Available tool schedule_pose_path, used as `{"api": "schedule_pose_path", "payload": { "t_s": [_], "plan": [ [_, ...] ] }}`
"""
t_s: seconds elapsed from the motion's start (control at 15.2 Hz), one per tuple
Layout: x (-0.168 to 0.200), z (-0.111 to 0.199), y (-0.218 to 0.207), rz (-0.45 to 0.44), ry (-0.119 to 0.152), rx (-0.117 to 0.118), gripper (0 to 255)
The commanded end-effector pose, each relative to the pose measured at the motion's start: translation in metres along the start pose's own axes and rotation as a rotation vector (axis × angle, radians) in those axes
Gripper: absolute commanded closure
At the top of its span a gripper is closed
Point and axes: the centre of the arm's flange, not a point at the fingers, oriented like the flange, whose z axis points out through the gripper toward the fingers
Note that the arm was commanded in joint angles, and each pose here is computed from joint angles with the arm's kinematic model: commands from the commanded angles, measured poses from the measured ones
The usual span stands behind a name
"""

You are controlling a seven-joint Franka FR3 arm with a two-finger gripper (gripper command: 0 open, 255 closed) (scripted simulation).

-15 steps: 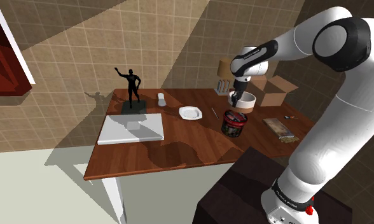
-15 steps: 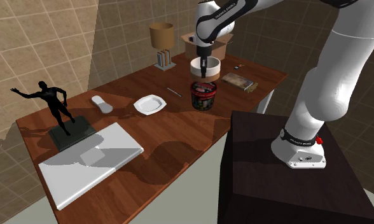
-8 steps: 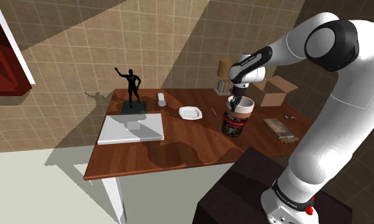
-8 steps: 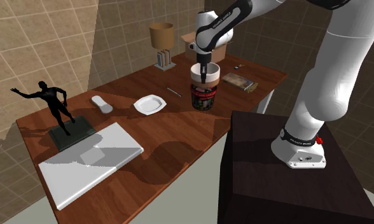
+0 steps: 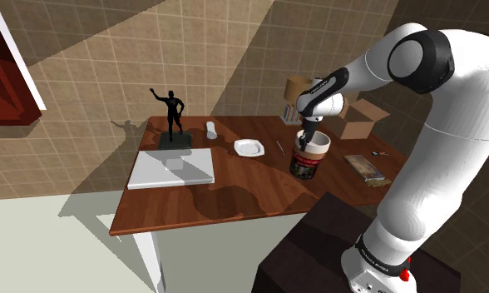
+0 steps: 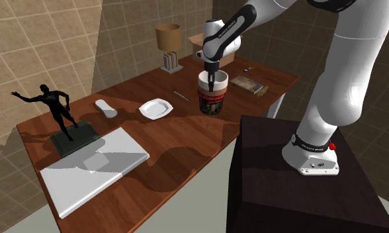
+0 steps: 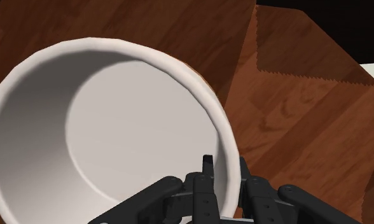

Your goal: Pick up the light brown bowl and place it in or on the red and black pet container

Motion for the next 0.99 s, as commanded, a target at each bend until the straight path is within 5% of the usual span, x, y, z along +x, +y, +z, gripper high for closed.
{"api": "schedule_pose_path", "payload": {
  "t_s": [0.0,0.26,0.33,0.66,0.92],
  "plan": [
    [0.0,0.002,-0.001,-0.001,-0.002,0.001,255],
    [0.0,0.002,-0.001,-0.001,-0.002,0.001,255],
    [0.0,0.002,-0.001,-0.001,-0.002,0.001,0],
    [0.0,0.002,-0.001,-0.001,-0.002,0.001,0],
    [0.0,-0.048,-0.001,-0.001,-0.002,0.001,0]
  ]
}}
